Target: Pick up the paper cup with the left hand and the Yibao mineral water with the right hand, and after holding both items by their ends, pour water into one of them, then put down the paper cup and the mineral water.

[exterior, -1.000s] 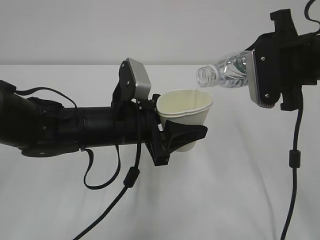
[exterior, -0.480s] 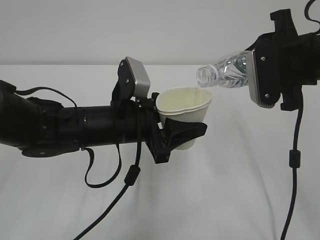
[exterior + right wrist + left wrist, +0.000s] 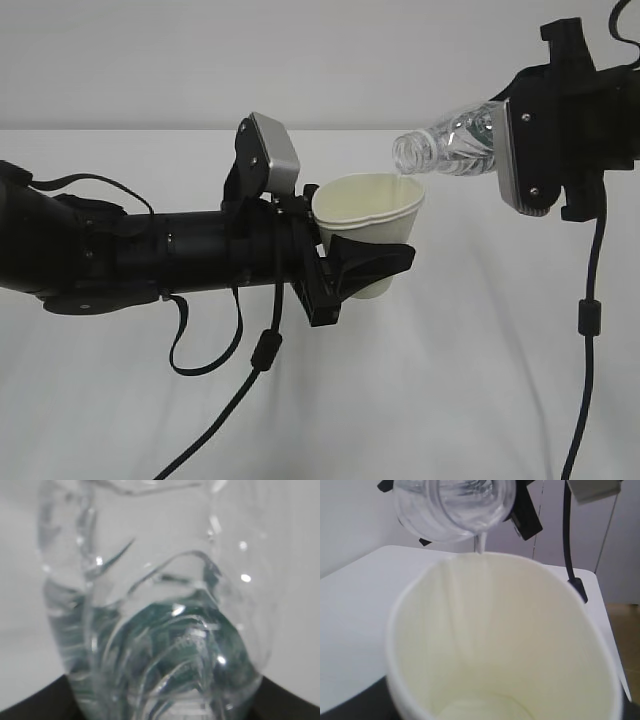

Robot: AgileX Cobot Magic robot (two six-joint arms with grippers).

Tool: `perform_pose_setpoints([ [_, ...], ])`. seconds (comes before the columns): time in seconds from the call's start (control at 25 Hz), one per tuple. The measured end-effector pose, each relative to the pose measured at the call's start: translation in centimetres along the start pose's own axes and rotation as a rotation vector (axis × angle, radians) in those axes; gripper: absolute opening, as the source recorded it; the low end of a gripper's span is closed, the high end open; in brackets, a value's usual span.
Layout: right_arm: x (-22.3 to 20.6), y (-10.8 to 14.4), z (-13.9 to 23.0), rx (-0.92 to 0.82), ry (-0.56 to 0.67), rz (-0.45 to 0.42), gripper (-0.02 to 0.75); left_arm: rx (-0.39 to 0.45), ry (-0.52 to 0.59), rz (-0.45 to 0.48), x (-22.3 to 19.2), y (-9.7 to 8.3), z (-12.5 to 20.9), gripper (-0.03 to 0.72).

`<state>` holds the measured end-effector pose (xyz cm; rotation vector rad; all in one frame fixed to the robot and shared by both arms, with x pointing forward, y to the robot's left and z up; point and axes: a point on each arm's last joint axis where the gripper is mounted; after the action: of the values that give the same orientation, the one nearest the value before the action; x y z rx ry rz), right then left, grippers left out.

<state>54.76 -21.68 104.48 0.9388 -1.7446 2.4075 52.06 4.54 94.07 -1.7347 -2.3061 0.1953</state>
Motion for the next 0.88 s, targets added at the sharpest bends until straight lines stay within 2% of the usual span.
perform_pose_setpoints([
  [0.88, 0.0, 0.0, 0.0, 0.0, 0.0, 0.0, 0.396, 0.0, 0.017, -0.015, 0.0, 0.13, 0.15, 0.401],
])
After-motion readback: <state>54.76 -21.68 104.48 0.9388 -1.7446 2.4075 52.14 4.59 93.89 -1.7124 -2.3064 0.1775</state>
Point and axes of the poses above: a point on each arm's last joint axis where the gripper is mounted, x pointing back along that axis away from the gripper, y along the wrist's bending axis when the last joint is at zero, z = x × y, and after that the axes turned 13 degrees about x, right-handed
